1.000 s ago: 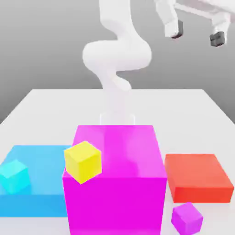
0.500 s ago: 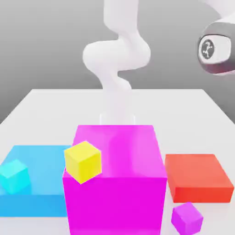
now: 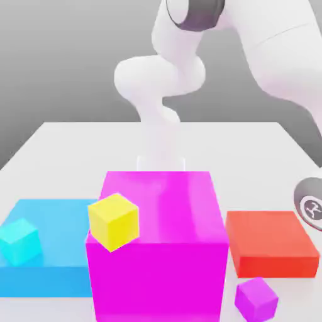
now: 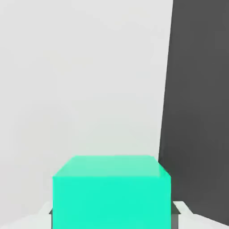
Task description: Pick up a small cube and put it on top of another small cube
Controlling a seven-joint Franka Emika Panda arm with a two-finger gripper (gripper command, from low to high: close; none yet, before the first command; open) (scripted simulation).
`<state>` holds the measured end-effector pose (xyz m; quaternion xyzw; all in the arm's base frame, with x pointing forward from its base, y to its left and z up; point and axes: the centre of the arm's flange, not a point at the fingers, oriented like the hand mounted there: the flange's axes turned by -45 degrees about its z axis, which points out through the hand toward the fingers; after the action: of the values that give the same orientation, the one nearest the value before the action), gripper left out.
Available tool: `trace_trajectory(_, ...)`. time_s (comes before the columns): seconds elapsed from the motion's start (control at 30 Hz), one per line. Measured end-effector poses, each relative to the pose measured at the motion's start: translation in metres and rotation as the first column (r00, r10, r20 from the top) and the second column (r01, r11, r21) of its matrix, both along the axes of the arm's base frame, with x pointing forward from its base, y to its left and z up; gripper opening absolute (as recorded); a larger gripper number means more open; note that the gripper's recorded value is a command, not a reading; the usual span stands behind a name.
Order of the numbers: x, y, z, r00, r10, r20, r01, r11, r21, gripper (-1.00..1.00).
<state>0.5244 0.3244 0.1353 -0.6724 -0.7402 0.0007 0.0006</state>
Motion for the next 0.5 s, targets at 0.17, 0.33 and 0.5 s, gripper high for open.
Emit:
trace_trajectory(0.17, 0.02, -0.038, 0.064, 0.999, -0.033, 0.012, 0.033, 0.999, -0.005, -1.0)
trace_trajectory(0.33, 0.073, -0.162, 0.118, 0.987, -0.135, 0.09, 0.138, 0.99, -0.022, -1.0)
trace_trajectory(0.5, 0.088, -0.286, 0.166, 0.962, -0.226, 0.153, 0.235, 0.971, -0.042, -1.0)
